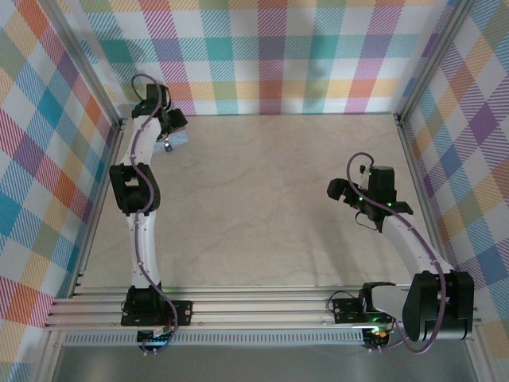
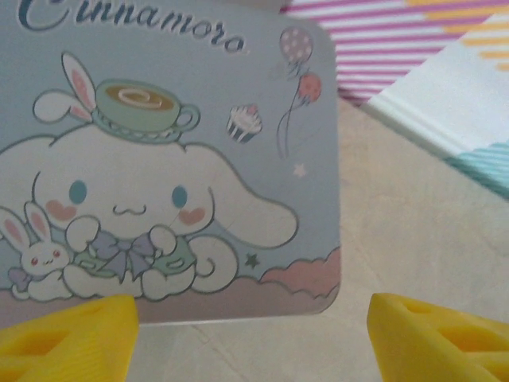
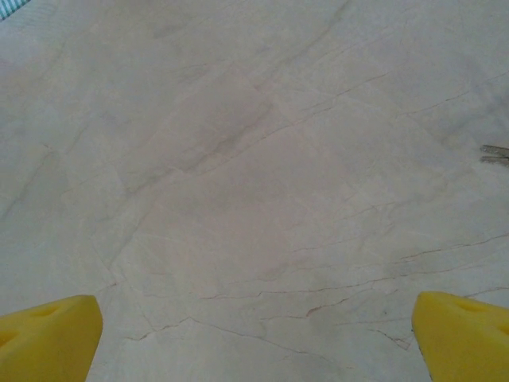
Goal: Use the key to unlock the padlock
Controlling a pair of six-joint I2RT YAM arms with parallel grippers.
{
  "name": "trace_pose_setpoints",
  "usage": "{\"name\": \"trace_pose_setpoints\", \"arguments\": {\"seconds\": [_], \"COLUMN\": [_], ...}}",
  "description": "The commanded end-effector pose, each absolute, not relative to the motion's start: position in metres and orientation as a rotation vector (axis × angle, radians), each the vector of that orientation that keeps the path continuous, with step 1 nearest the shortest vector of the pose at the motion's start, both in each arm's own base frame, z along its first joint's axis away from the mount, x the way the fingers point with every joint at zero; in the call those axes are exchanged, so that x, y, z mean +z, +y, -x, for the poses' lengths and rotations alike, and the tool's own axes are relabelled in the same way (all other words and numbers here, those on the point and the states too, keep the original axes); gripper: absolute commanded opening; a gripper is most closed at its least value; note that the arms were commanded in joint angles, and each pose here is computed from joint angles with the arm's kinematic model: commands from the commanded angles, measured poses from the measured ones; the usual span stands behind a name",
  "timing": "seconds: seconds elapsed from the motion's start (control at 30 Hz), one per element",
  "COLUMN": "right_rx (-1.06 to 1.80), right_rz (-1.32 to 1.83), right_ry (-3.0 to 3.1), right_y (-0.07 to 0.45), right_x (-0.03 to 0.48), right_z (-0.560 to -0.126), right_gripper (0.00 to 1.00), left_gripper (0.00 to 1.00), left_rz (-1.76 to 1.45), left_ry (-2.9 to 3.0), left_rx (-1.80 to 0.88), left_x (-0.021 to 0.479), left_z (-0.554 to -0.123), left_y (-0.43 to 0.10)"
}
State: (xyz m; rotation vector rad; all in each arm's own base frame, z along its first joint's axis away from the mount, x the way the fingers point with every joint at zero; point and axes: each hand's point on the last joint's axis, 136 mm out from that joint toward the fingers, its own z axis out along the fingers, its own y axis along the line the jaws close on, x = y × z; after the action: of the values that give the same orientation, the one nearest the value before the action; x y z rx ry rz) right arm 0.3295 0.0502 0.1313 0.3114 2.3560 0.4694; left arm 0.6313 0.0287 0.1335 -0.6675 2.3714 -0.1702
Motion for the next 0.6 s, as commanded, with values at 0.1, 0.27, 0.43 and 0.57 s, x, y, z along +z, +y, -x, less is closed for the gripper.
{"name": "trace_pose_setpoints", "arguments": {"seconds": [0.1,0.27,0.43,0.57], "right_rx": [0.524,0.518,0.517,0.536], "right_rz": [-0.342,-0.341,-0.338,-0.346], "right_ry": [2.380,2.386,2.383,2.376], "right_y": [0.056,0.055,0.055,0.057], "right_x": [0.129,0.130,0.132,0.132], "right_z": [-0.325,-0.322,-0.321,-0.323], "right_gripper": [1.00,1.00,1.00,1.00], "left_gripper": [0.76,0.75,0.73,0.71], "left_rz": [0.852,0.968,1.016,1.017], "left_ry": [2.215,2.205,2.273,2.341], "left_rx": [-0.226,-0.280,-0.299,-0.341], "left_x": [0.138,0.108,0.081,0.073], "left_z": [-0.658,-0.664,-0.655,-0.644], "left_y": [0.051,0.057,0.053,0.042]}}
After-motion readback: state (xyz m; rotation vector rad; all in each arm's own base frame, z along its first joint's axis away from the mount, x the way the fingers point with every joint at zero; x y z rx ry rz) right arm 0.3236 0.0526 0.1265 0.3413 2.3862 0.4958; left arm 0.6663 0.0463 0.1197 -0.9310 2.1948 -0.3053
